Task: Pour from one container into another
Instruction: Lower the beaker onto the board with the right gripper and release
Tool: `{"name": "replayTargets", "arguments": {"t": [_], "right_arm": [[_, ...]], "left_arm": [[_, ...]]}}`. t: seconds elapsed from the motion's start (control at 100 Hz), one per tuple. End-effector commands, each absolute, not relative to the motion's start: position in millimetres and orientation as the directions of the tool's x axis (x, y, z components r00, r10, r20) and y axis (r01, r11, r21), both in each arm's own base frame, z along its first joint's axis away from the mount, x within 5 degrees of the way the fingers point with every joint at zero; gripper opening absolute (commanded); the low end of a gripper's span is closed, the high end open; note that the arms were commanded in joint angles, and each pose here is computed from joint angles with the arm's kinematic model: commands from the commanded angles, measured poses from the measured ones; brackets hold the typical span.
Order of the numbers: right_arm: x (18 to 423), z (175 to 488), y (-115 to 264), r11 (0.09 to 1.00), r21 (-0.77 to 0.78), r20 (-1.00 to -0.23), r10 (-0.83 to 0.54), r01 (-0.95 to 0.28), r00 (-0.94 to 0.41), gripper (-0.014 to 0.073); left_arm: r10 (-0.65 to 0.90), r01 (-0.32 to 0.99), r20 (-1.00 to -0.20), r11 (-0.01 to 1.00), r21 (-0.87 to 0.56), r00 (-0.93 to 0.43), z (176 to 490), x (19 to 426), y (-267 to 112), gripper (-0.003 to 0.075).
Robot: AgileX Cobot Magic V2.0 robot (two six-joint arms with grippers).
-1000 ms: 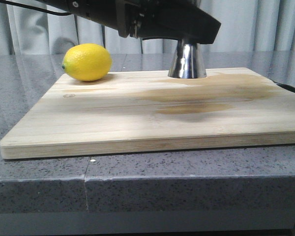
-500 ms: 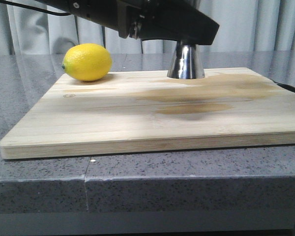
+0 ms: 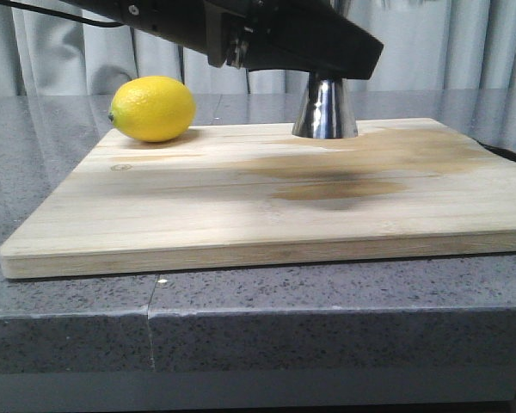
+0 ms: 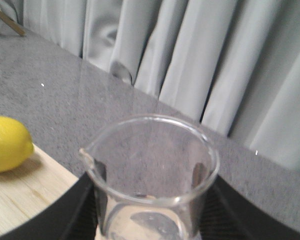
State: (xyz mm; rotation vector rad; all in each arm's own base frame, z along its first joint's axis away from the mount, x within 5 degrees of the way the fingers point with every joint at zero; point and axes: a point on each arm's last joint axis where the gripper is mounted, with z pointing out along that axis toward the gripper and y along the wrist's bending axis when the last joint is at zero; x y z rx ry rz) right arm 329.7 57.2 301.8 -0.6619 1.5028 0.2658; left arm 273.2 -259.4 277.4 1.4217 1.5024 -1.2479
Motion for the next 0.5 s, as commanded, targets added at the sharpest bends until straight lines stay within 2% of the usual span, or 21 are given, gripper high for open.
{"name": "replayTargets", "arguments": {"t": [0.0, 0.17, 0.49], "right_arm": [[337, 313, 52, 0.808, -0.200, -0.979, -0.142, -0.554, 0.145, 0.0216], [355, 278, 47, 0.804, -0.137, -0.990, -0.119, -0.579, 0.070, 0.0216], [366, 249, 48, 0.797, -0.085, -0.994, -0.107, -0.597, -0.001, 0.0216]], "left_arm": [[0.198, 0.985, -0.974, -0.102, -0.136, -0.114, 309, 267, -260, -0.0020], [0.204, 0.986, -0.973, -0.104, -0.134, -0.110, 308, 266, -260, -0.0020], [0.219, 0.986, -0.971, -0.108, -0.126, -0.100, 307, 266, -260, -0.0019]]}}
